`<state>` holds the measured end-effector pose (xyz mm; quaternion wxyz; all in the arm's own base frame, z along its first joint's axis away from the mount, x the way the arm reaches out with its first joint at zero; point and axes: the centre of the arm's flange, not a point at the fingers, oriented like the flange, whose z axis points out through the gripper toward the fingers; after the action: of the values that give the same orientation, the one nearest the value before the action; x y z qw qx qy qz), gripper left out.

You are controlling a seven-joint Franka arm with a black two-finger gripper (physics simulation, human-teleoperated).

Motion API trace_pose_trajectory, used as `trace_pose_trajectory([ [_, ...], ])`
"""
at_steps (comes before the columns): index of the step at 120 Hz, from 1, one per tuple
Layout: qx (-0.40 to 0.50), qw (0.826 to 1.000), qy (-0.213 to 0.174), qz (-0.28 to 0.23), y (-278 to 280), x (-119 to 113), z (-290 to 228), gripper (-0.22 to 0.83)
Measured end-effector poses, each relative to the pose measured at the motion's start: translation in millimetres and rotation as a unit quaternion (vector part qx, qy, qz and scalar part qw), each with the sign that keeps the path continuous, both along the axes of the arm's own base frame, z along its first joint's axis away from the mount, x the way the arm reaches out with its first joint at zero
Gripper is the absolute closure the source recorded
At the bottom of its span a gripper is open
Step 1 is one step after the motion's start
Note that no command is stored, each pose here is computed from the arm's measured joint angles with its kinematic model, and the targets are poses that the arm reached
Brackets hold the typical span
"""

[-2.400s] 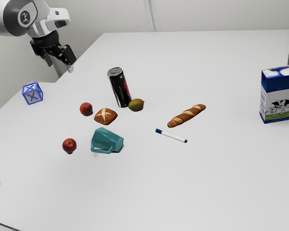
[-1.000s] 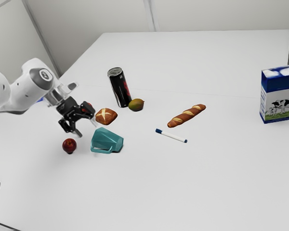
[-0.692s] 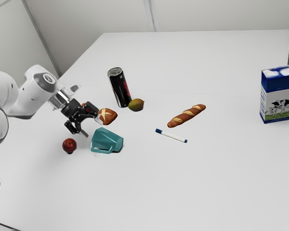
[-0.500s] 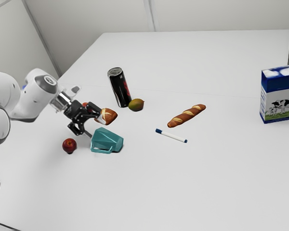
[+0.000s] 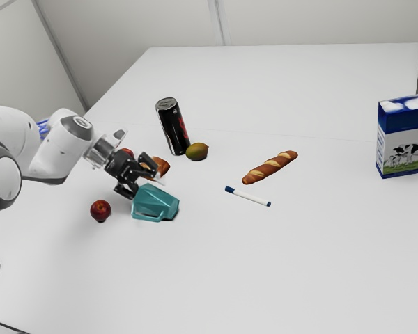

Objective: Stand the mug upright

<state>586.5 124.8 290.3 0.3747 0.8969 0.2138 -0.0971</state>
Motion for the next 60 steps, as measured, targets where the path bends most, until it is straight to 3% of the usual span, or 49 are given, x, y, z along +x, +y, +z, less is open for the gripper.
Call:
trace_pose_trajectory([
  [9,0.0,1.0,0.0,0.001,-1,1,2,0.46],
  [20,0.001,1.0,0.0,0.003,-2,2,4,0.6],
  [60,0.007,1.0,-0.008,0.003,-17,12,20,0.75],
])
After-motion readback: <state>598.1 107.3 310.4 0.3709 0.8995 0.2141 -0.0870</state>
